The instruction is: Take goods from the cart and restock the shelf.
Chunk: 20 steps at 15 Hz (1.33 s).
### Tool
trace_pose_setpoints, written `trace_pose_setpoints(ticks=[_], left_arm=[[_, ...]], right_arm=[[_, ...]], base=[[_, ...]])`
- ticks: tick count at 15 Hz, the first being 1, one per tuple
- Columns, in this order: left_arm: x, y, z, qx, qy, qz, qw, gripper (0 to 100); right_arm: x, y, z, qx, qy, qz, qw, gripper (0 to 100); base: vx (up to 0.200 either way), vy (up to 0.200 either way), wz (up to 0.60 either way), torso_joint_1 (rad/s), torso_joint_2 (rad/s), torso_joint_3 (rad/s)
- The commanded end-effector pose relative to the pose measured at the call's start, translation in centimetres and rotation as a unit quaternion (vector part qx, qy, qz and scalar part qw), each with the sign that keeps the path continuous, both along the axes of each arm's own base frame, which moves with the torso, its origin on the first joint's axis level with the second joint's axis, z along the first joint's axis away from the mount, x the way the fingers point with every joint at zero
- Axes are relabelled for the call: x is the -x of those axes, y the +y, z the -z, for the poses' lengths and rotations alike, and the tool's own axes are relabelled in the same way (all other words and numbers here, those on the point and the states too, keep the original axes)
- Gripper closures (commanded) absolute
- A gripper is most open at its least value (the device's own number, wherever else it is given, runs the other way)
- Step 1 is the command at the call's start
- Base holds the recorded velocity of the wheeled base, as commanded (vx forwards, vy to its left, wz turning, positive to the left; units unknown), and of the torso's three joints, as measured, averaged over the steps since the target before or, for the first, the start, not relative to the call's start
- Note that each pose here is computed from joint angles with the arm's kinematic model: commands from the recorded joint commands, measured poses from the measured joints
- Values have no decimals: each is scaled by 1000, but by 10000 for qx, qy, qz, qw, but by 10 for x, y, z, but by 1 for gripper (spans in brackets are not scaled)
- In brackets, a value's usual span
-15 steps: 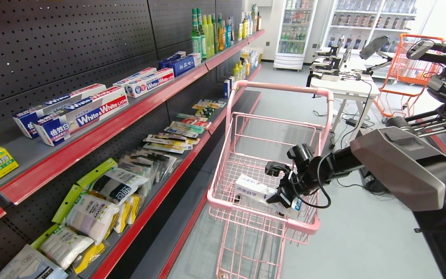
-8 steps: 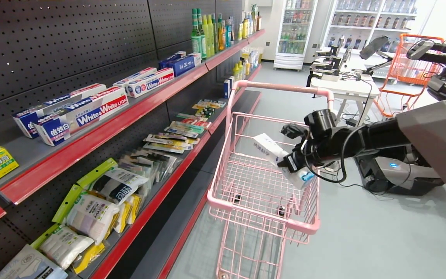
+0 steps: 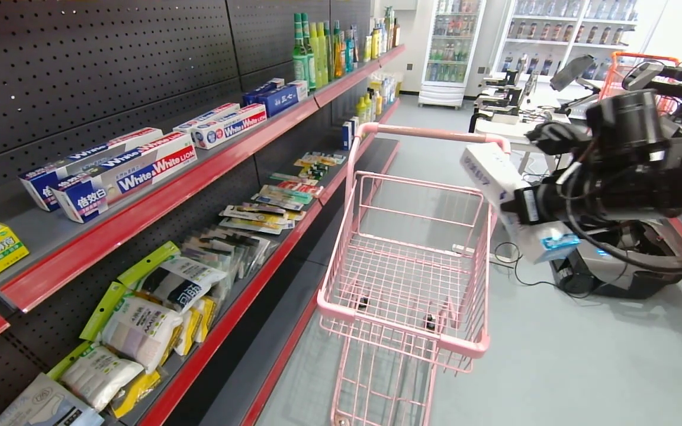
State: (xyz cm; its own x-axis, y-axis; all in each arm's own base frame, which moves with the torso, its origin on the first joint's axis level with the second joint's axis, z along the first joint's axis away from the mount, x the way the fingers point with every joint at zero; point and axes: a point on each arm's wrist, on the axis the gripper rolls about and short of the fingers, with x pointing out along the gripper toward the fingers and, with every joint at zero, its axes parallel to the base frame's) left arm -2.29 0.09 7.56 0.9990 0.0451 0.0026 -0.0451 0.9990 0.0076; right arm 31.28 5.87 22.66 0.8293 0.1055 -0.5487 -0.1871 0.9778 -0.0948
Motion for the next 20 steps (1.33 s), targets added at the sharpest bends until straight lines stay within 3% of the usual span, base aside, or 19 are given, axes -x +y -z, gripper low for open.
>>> trace_pose_setpoints(ticks=[1, 4, 6, 15, 20], left_arm=[[0, 0, 0, -8, 5, -5, 10000, 0], [0, 0, 0, 0, 5, -5, 10000, 0], [0, 0, 0, 0, 5, -5, 10000, 0], [0, 0, 0, 0, 5, -5, 10000, 0], [0, 0, 0, 0, 5, -5, 10000, 0]], right_arm=[[122, -53, -37, 39, -757, 1149, 9905, 100], [195, -65, -19, 481, -893, 1283, 9865, 100], [216, -67, -19, 575, -1117, 1368, 9826, 100], [242, -67, 1, 818, -1143, 1480, 9789, 100], [245, -67, 4, 984, -1146, 1388, 9787, 100]], base=[[0, 0, 0, 0, 0, 0], [0, 0, 0, 0, 0, 0], [0, 0, 0, 0, 0, 0], [0, 0, 0, 4, -6, -5], [0, 0, 0, 194, -448, -251]])
